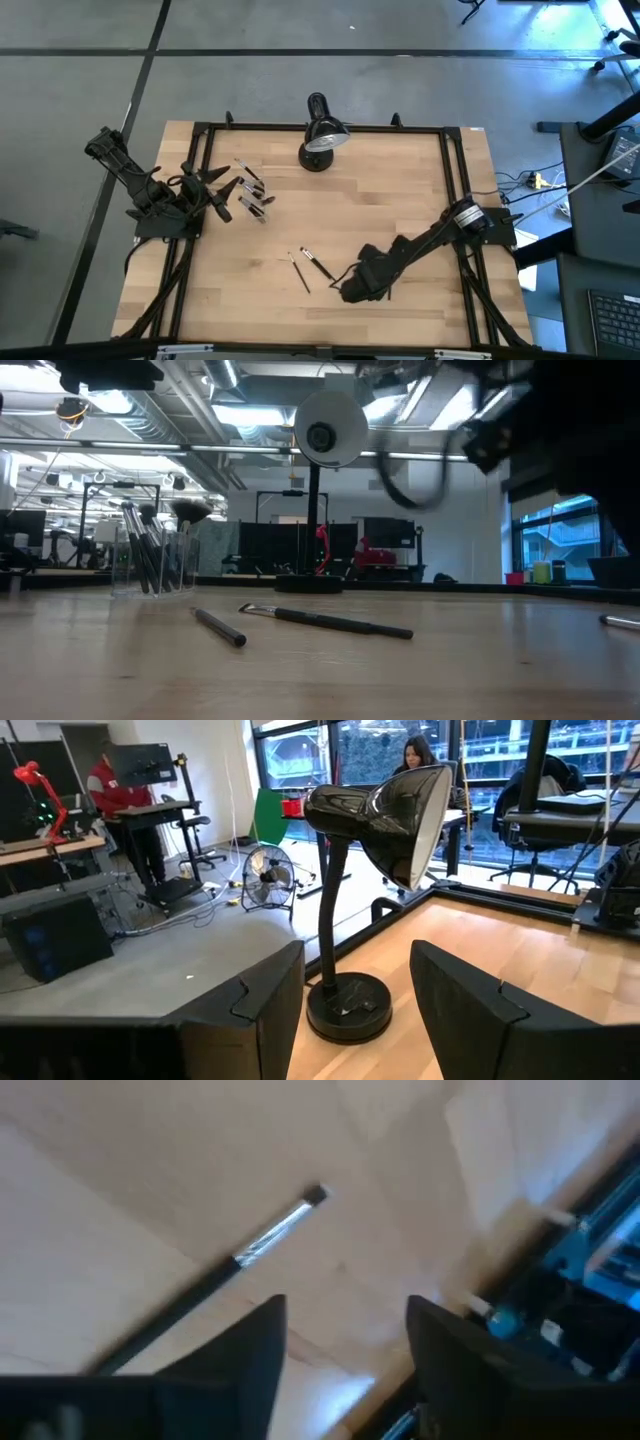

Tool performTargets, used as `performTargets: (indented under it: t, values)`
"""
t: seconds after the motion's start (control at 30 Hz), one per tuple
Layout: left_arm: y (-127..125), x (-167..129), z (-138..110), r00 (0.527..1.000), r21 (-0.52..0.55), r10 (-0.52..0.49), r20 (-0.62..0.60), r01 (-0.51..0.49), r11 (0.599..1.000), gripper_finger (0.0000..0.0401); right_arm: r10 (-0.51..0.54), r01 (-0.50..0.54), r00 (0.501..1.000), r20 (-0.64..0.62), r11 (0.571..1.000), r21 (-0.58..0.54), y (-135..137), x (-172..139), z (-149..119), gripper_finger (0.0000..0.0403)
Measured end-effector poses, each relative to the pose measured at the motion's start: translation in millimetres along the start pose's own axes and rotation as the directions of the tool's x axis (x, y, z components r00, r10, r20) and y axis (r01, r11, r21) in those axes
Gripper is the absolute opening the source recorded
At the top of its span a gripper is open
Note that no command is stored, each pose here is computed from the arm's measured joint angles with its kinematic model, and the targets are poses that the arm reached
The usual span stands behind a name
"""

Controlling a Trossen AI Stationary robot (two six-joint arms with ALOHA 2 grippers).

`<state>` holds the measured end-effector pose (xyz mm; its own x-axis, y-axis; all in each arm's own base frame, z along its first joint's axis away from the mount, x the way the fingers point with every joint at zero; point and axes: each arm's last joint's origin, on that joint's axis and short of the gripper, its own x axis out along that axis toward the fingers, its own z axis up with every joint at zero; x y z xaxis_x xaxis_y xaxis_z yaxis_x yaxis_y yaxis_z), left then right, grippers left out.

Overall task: Sort items
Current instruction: Put the eyeshadow brush into the transparent organizer

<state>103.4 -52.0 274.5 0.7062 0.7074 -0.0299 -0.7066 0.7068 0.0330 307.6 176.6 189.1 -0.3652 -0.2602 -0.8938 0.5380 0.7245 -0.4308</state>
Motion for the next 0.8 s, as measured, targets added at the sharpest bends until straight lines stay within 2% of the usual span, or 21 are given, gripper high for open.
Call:
performTargets:
  t: [0.13,0.23,0.3,0.5,0.63,0.8]
  values:
    - [2,1,1,0.999,0.025,0.049,0.018,-0.049,0.998,0.018,0.005,-0.005,1.0,0.006,1.0,0.011,-4,13,-7,0.0241]
    - [4,2,1,0.996,0.043,0.087,0.027,-0.088,0.995,0.018,0.139,-0.141,0.99,0.039,0.989,0.039,-11,13,-11,0.0236]
    - [4,4,1,0.994,0.056,0.103,0.026,-0.104,0.993,0.018,0.198,-0.203,0.978,0.06,0.974,0.097,-23,12,-15,0.0224]
    - [7,10,2,0.987,0.071,0.158,0.024,-0.159,0.985,0.018,0.366,-0.381,0.924,0.108,0.871,0.31,-57,20,-41,0.0188]
    - [8,13,2,0.981,0.081,0.191,0.022,-0.193,0.978,0.018,0.451,-0.466,0.883,0.134,0.798,0.382,-56,41,-54,0.0172]
    - [9,18,3,0.979,0.064,0.202,0.009,-0.202,0.977,0.018,0.496,-0.507,0.856,0.145,0.749,0.427,-49,66,-58,0.0153]
